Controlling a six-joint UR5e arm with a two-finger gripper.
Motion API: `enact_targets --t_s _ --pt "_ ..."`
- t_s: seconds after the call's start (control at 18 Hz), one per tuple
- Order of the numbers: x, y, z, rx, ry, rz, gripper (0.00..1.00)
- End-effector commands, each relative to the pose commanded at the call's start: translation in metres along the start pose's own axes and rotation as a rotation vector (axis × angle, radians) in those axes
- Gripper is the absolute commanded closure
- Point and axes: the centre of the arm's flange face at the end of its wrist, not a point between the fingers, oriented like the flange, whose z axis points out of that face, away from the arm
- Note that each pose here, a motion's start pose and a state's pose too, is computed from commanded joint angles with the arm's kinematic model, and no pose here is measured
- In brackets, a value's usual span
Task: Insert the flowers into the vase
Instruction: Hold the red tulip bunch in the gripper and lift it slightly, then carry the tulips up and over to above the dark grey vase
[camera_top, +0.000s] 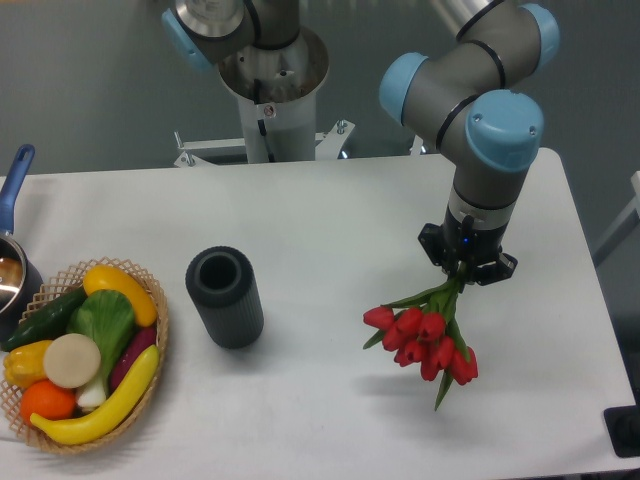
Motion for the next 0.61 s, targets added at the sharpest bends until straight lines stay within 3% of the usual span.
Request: enact_targets --t_s 0.22,0.61 --pt "0.004 -0.007 -0.015 0.118 0.018 -0.004 1.00" --pt "0.008 -0.028 -0.058 0.534 0.075 -0.050 1.00"
